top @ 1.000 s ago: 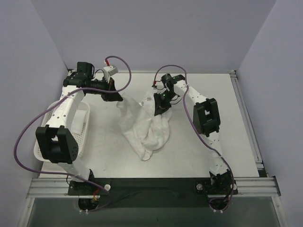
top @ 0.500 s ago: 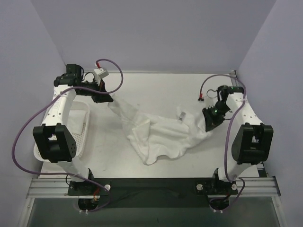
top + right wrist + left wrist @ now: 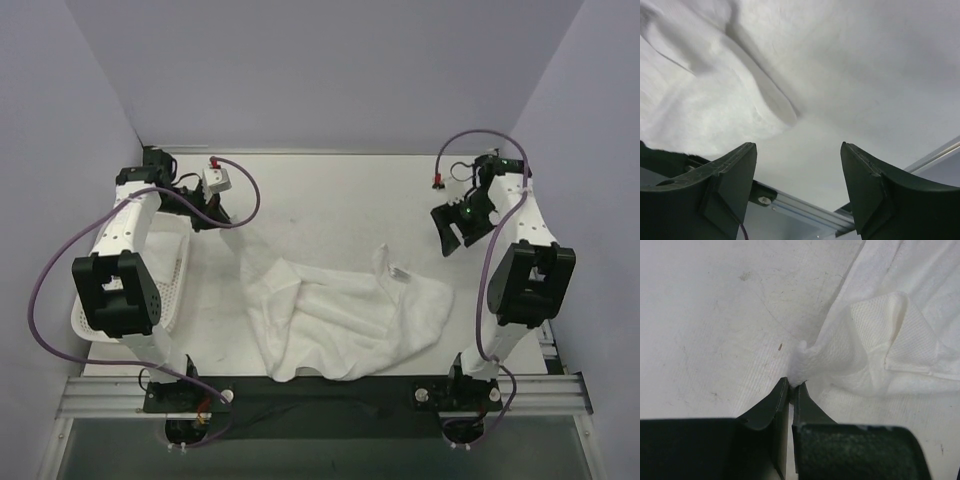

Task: Roll the towels
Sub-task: Flatten the towel

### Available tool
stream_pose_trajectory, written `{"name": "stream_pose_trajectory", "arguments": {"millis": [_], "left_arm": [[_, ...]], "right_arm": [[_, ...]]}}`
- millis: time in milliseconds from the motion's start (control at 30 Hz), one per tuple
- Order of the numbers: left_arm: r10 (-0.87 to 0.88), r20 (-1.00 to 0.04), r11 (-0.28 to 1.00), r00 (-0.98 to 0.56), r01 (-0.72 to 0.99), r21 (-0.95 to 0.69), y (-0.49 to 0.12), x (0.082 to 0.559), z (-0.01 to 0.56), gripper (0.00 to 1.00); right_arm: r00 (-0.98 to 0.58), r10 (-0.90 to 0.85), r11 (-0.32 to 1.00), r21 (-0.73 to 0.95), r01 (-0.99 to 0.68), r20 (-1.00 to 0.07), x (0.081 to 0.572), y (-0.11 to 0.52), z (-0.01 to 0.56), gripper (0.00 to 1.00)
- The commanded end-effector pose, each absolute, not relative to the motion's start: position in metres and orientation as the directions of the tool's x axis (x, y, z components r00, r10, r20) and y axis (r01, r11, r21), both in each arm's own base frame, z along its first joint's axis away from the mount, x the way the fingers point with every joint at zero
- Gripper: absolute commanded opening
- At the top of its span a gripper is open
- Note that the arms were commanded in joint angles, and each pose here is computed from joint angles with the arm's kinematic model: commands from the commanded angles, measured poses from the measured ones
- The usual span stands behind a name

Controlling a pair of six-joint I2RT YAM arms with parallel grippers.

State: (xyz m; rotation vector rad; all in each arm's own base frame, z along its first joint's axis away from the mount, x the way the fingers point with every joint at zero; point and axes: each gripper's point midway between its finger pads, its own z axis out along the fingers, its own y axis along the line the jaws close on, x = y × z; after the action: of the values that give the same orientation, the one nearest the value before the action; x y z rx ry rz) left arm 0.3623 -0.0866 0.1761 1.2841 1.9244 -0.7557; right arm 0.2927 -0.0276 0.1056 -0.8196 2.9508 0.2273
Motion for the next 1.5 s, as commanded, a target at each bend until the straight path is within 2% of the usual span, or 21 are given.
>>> {"name": "stream_pose_trajectory", "arguments": {"millis": [0,200,233,433,567,733,767,900,967,1000,1067,1233,1267,1300,1333,1400,1467], "left_arm": [[0.508,-0.846,0.264,-0.162,0.964,-0.027,-0.098,0.365,0.188,0.10],[0.506,-0.845,0.266,-0.173,0.963,-0.038,-0.100,0.365,0.189,0.11],[0.505,-0.845,0.266,-0.177,0.963,-0.043,-0.100,0.364,0.188,0.11],[0.489,-0.852,0.255,-0.185,0.965,-0.063,-0.104,0.357,0.184,0.11],[0.487,-0.852,0.243,-0.190,0.967,-0.077,-0.107,0.352,0.179,0.12],[0.481,-0.857,0.233,-0.186,0.969,-0.079,-0.110,0.349,0.180,0.13],[0.478,-0.859,0.230,-0.183,0.970,-0.079,-0.111,0.348,0.180,0.14],[0.472,-0.867,0.214,-0.161,0.975,-0.064,-0.115,0.348,0.183,0.17],[0.469,-0.872,0.204,-0.141,0.978,-0.048,-0.116,0.348,0.185,0.18],[0.472,-0.873,0.191,-0.123,0.981,-0.035,-0.117,0.348,0.184,0.17],[0.480,-0.871,0.179,-0.103,0.984,-0.017,-0.117,0.347,0.183,0.17],[0.487,-0.871,0.156,-0.066,0.988,0.013,-0.118,0.346,0.181,0.17],[0.488,-0.871,0.150,-0.060,0.989,0.015,-0.120,0.345,0.181,0.17],[0.489,-0.870,0.145,-0.056,0.989,0.017,-0.120,0.345,0.180,0.17],[0.491,-0.869,0.136,-0.055,0.991,0.014,-0.123,0.343,0.179,0.17],[0.495,-0.868,0.126,-0.050,0.992,0.015,-0.125,0.342,0.178,0.17],[0.495,-0.867,0.119,-0.051,0.993,0.009,-0.127,0.339,0.176,0.17]], "right_arm": [[-0.921,-0.348,0.879,0.281,-0.386,-0.176,0.313,0.010,0.137,0.69],[-0.955,-0.278,0.849,0.438,-0.296,-0.105,0.337,0.061,0.129,0.74],[-0.956,-0.280,0.845,0.448,-0.290,-0.091,0.336,0.066,0.125,0.81],[-0.867,-0.480,0.775,0.399,-0.491,-0.134,0.329,0.118,0.116,0.83],[-0.784,-0.593,0.723,0.310,-0.618,-0.182,0.343,0.125,0.103,0.83],[-0.722,-0.673,0.664,0.302,-0.685,-0.159,0.345,0.129,0.085,0.81],[-0.713,-0.684,0.651,0.311,-0.692,-0.154,0.341,0.132,0.084,0.79],[-0.691,-0.712,0.610,0.377,-0.697,-0.126,0.320,0.135,0.083,0.33],[-0.678,-0.726,0.597,0.387,-0.703,-0.112,0.308,0.130,0.083,0.21],[-0.680,-0.722,0.599,0.380,-0.705,-0.124,0.307,0.126,0.088,0.00],[-0.698,-0.705,0.613,0.389,-0.687,-0.123,0.303,0.118,0.091,0.00],[-0.773,-0.600,0.677,0.385,-0.627,-0.206,0.315,0.075,0.126,0.00],[-0.773,-0.597,0.676,0.384,-0.629,-0.216,0.316,0.071,0.134,0.01],[-0.759,-0.610,0.660,0.384,-0.646,-0.228,0.317,0.069,0.136,0.41],[-0.751,-0.620,0.644,0.397,-0.653,-0.229,0.314,0.070,0.140,0.63],[-0.722,-0.630,0.598,0.416,-0.685,-0.284,0.318,0.082,0.145,1.00],[-0.671,-0.670,0.535,0.421,-0.733,-0.317,0.317,0.101,0.147,1.00]]}}
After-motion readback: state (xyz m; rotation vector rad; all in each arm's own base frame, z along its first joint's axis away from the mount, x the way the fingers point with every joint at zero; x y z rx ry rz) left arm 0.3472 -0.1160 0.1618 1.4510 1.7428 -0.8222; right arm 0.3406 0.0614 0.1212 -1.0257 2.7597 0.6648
